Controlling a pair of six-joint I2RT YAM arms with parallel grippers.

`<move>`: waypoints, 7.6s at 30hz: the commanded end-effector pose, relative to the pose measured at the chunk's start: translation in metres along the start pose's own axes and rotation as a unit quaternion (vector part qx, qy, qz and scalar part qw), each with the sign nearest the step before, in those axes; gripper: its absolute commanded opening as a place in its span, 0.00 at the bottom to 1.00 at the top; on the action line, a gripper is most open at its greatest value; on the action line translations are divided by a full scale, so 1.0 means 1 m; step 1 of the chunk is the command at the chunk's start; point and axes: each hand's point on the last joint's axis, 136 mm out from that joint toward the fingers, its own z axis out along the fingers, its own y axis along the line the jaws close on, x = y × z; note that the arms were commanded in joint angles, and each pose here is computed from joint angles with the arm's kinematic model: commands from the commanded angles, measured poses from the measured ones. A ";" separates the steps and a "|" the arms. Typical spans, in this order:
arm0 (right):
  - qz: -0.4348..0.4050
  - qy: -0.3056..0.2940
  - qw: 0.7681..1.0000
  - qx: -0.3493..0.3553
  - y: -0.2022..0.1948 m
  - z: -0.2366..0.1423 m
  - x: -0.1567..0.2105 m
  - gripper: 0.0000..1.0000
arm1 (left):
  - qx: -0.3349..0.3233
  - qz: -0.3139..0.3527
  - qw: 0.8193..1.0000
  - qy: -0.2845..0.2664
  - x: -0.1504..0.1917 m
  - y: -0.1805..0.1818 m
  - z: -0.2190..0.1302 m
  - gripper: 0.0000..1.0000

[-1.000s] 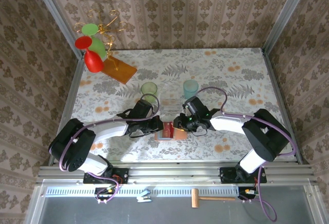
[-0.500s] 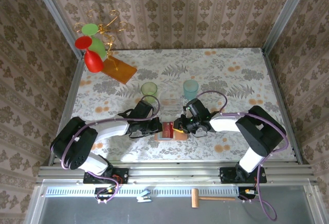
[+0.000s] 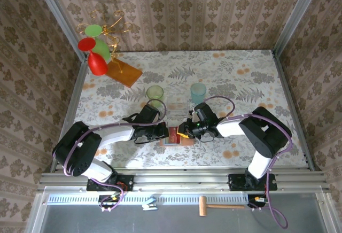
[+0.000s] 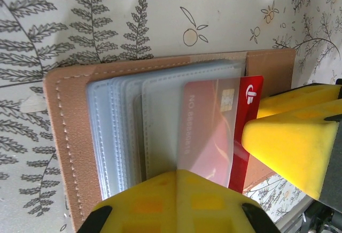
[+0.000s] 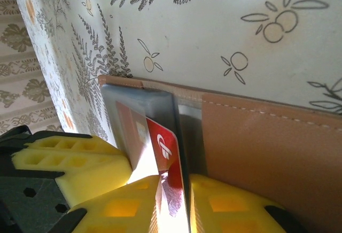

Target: Take the credit cards out of the card holder

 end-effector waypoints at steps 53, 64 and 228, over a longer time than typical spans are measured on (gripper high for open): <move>-0.055 -0.030 0.994 0.095 -0.014 -0.048 -0.006 0.08 | 0.010 -0.013 0.999 -0.029 -0.001 0.006 -0.010 0.00; -0.057 -0.021 0.994 0.095 -0.011 -0.040 -0.004 0.08 | -0.017 -0.025 0.998 -0.058 -0.006 0.026 -0.032 0.21; -0.641 0.306 0.687 0.156 0.077 -0.046 -0.108 0.24 | 0.049 -0.060 0.984 -0.160 -0.075 0.051 -0.086 0.33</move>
